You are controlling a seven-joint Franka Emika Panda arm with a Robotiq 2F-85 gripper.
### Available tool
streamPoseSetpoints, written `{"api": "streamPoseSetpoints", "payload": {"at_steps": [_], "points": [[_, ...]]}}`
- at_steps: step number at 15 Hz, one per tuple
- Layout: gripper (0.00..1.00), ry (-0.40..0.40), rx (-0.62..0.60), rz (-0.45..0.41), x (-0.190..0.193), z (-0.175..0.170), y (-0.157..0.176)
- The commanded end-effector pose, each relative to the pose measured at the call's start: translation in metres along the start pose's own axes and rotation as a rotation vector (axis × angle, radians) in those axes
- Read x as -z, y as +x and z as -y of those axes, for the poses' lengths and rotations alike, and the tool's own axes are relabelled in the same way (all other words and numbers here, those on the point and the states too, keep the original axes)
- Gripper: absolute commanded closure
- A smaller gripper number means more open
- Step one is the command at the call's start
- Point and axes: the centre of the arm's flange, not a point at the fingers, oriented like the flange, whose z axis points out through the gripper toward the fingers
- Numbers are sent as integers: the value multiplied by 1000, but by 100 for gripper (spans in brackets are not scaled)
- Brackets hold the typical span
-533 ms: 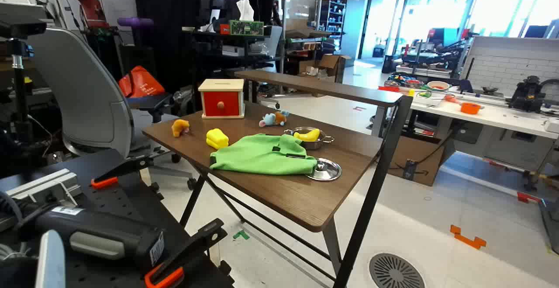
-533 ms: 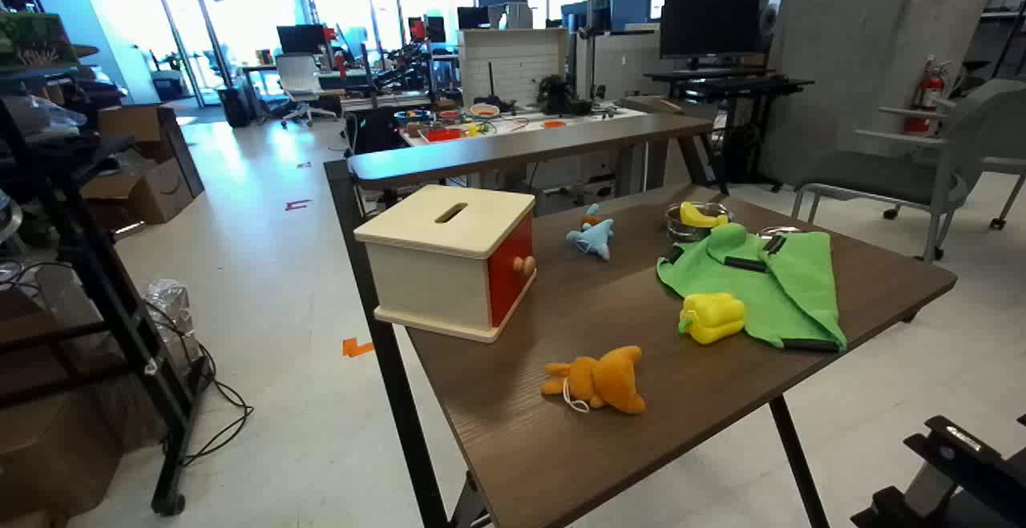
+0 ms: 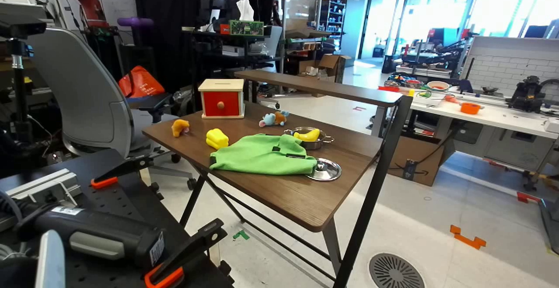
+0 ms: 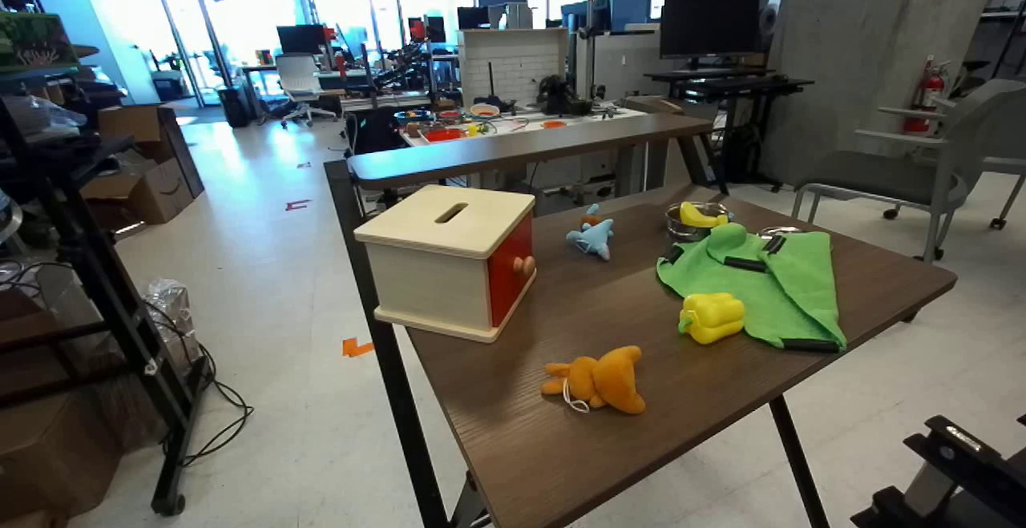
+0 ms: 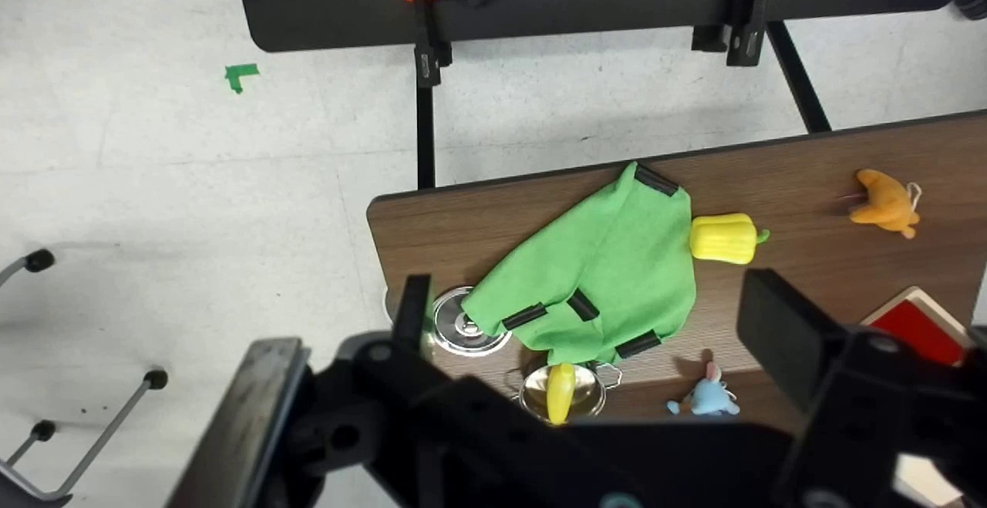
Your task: Fold the green towel
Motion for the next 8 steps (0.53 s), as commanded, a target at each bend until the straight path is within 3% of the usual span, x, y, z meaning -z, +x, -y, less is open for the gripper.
{"api": "streamPoseSetpoints", "payload": {"at_steps": [1,5,8], "points": [[0,-42,100,-33,-36,28,32],[0,-70,295,10,-105,84,58],[0,-57,449,93,-154,112,73]]}}
